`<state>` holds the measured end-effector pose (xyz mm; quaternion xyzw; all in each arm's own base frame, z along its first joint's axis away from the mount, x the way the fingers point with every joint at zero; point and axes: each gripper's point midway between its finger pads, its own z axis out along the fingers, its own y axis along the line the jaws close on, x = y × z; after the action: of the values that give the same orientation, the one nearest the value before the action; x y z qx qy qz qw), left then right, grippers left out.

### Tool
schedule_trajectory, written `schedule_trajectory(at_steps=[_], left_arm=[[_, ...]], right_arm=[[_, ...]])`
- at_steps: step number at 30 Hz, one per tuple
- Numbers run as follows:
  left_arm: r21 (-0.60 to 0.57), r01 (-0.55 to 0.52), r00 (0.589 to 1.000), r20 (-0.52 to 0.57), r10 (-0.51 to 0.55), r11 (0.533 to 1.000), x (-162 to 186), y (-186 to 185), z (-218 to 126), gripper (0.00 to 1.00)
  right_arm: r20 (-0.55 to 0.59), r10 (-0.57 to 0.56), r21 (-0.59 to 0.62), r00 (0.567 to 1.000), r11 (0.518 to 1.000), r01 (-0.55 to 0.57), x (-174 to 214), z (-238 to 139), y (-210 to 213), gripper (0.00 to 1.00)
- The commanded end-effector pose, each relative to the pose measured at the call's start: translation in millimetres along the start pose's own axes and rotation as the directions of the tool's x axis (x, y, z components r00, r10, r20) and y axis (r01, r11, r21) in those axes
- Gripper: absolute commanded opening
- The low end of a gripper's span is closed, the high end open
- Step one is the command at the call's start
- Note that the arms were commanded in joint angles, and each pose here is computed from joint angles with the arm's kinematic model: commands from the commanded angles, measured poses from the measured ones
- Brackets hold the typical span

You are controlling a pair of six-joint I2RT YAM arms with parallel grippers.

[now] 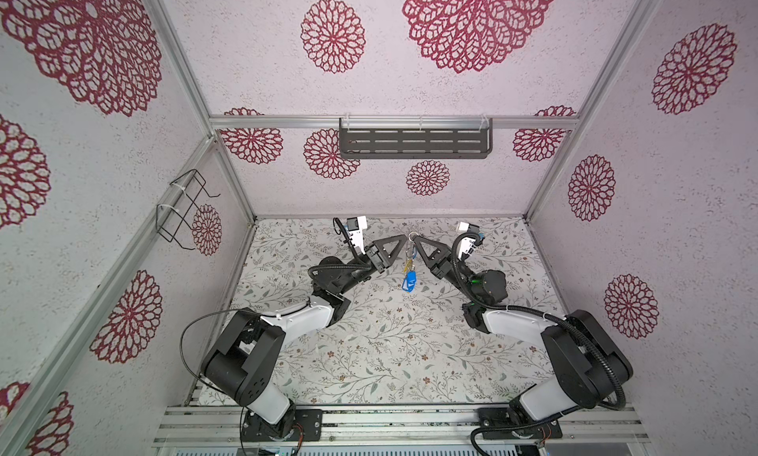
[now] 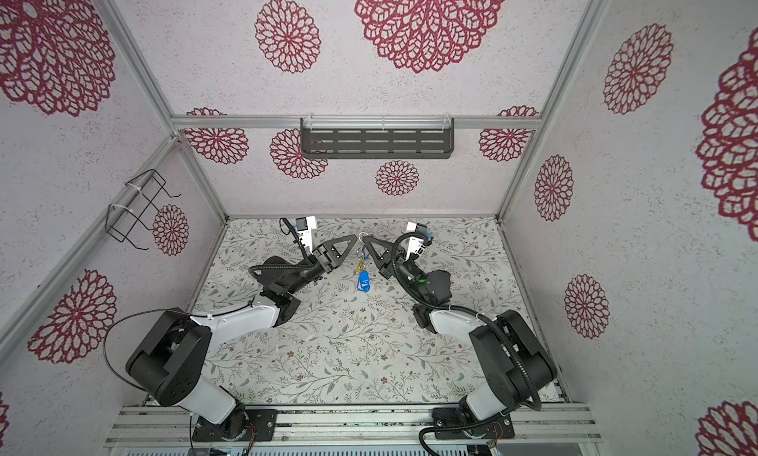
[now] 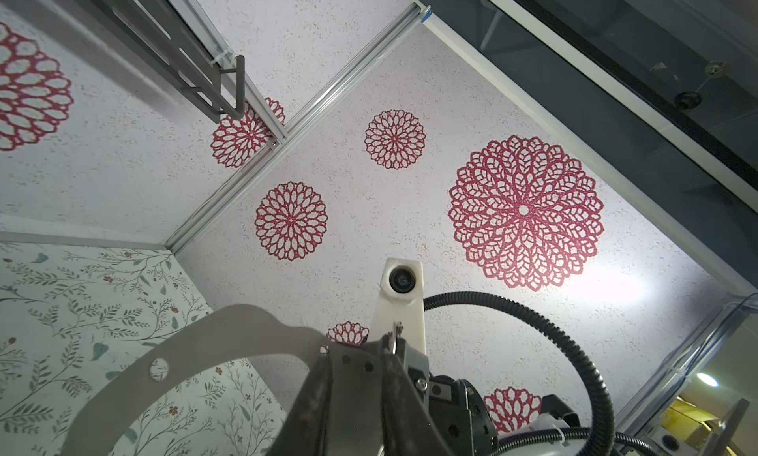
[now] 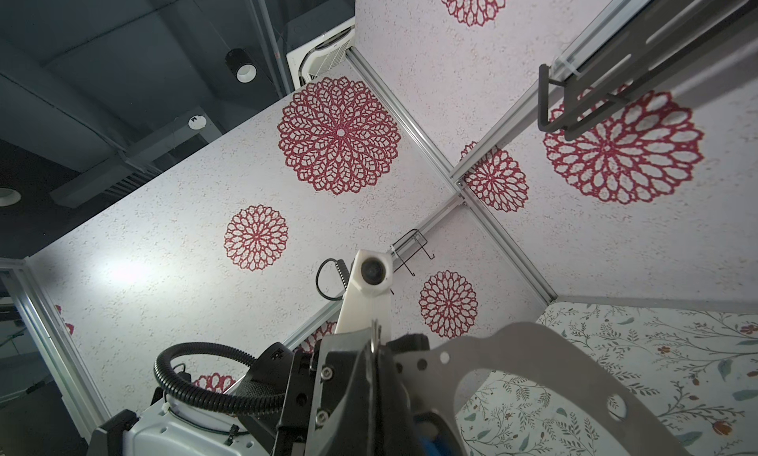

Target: Remove the keys from the keyring

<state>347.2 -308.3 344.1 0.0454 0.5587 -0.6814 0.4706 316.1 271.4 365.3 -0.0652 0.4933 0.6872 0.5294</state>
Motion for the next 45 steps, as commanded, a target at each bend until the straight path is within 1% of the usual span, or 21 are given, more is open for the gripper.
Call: schedule_trajectory(at_steps=[1, 5, 15, 17, 22, 24, 31, 34, 37, 39, 41, 44, 45], left_arm=[[0.073, 0.004, 1.0, 0.018, -0.005, 0.997, -4, -16, 5, 0.25], [0.085, 0.013, 1.0, 0.013, -0.014, 0.996, -2, -17, 7, 0.25], [0.108, 0.01, 1.0, 0.026, -0.012, 0.994, -3, -21, 5, 0.21], [0.114, 0.013, 0.999, 0.032, -0.017, 0.993, -4, -22, 4, 0.23], [0.102, 0.018, 0.999, 0.041, -0.022, 0.995, -5, -18, -1, 0.35], [0.1, 0.016, 0.999, 0.049, -0.021, 0.995, -7, -18, -3, 0.36], [0.107, 0.02, 0.999, 0.042, -0.024, 0.994, -7, -18, 3, 0.26], [0.102, 0.025, 0.999, 0.039, -0.029, 0.995, -5, -14, 4, 0.24], [0.103, 0.028, 0.999, 0.034, -0.032, 0.994, -3, -13, 6, 0.19], [0.102, 0.027, 0.999, 0.035, -0.031, 0.994, -3, -13, 6, 0.19], [0.095, 0.025, 0.999, 0.032, -0.028, 0.995, -2, -11, 5, 0.21], [0.072, 0.012, 0.999, 0.036, -0.014, 0.997, -3, -9, 2, 0.29], [0.068, 0.007, 0.999, 0.036, -0.01, 0.998, -3, -10, 2, 0.3]], right_arm=[[0.089, -0.041, -0.119, 0.995, 0.992, 0.051, -20, 2, 35, 0.0], [0.084, -0.038, -0.121, 0.996, 0.991, 0.048, -17, 3, 35, 0.0], [0.089, -0.03, -0.099, 0.996, 0.994, 0.039, -15, 3, 28, 0.0], [0.112, -0.028, -0.083, 0.993, 0.996, 0.037, -19, 0, 24, 0.0], [0.127, -0.024, -0.085, 0.992, 0.996, 0.035, -25, -2, 25, 0.0], [0.118, -0.026, -0.084, 0.993, 0.996, 0.036, -24, -1, 25, 0.0], [0.097, -0.007, -0.103, 0.995, 0.995, 0.017, -20, 3, 24, 0.0], [0.09, -0.004, -0.114, 0.996, 0.993, 0.014, -18, 5, 26, 0.0], [0.088, -0.009, -0.12, 0.996, 0.993, 0.019, -18, 5, 28, 0.0], [0.087, -0.014, -0.121, 0.996, 0.992, 0.024, -18, 5, 29, 0.0], [0.088, -0.019, -0.118, 0.996, 0.993, 0.03, -18, 4, 29, 0.0], [0.096, -0.028, -0.115, 0.995, 0.993, 0.039, -20, 2, 31, 0.0], [0.099, -0.031, -0.115, 0.995, 0.992, 0.043, -22, 1, 32, 0.0]])
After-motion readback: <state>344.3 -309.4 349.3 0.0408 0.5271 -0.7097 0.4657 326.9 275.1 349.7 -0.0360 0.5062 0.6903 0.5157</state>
